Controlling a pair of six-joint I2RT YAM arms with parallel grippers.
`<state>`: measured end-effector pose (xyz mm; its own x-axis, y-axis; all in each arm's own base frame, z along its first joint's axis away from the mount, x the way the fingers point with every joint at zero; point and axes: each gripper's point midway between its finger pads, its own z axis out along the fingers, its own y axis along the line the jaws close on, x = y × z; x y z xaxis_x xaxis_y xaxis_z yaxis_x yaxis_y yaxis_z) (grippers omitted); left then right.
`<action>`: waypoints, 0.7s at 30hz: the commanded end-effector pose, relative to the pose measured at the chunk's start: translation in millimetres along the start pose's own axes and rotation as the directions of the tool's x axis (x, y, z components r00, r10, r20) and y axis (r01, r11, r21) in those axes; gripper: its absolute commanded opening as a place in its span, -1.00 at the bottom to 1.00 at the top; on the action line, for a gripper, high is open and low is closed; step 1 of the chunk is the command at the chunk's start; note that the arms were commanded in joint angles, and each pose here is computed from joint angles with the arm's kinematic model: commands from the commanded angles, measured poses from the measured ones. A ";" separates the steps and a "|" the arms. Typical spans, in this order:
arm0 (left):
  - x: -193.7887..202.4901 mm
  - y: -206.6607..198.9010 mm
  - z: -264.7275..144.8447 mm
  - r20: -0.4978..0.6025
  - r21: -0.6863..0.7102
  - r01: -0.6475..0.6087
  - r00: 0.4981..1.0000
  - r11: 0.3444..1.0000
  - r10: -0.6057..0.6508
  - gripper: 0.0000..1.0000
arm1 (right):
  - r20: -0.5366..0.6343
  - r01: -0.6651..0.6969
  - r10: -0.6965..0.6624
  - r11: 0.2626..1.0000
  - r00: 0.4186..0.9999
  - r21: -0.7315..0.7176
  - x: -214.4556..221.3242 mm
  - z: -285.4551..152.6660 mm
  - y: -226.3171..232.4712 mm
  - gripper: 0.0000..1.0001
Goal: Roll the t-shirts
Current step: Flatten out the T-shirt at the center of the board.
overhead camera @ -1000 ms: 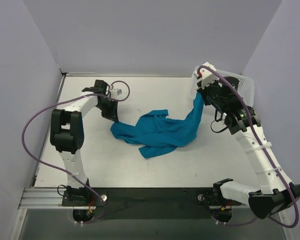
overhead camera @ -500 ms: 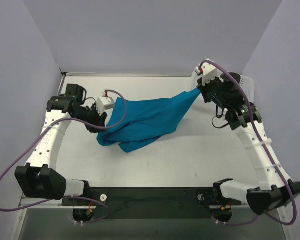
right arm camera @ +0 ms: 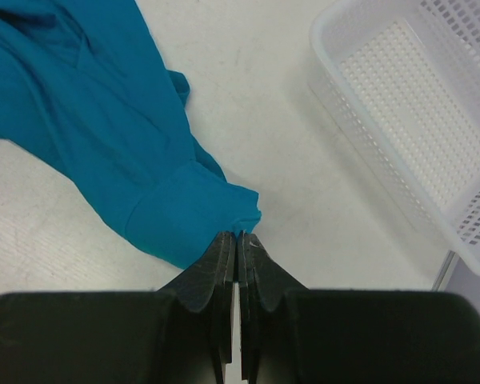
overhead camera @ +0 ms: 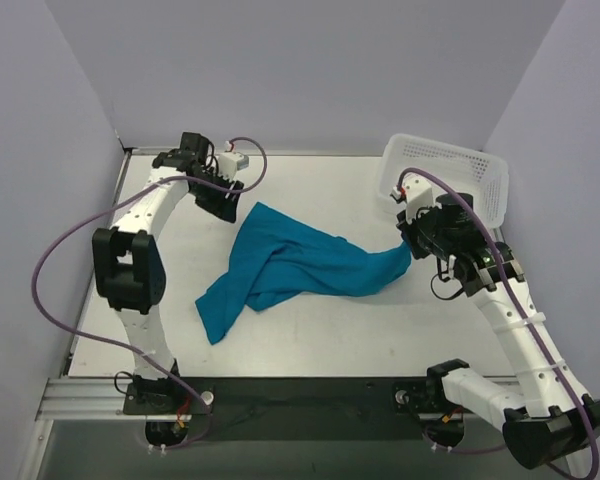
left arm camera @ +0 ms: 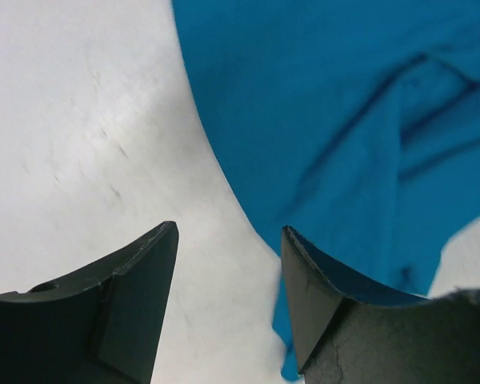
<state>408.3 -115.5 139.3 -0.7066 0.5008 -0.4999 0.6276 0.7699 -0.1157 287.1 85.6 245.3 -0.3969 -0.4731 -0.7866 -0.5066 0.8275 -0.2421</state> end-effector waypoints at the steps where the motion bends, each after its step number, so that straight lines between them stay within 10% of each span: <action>1: -61.0 31.5 43.0 0.146 0.010 0.151 0.978 0.988 -0.151 0.30 | -0.022 -0.018 0.019 0.999 1.000 0.026 6.4 2.9 -6.4 -1.00; 21: -100.8 47.3 161.0 0.170 0.069 0.184 0.966 0.980 -0.194 0.24 | -0.145 -0.078 0.082 0.996 0.986 0.036 26.5 20.5 -16.7 -1.00</action>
<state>551.7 -185.5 38.4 -0.7756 0.2700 -0.5705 0.4957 0.8201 -0.2859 296.1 70.9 204.8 -0.5422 -0.4585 -0.7041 -0.4758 0.8582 -0.1925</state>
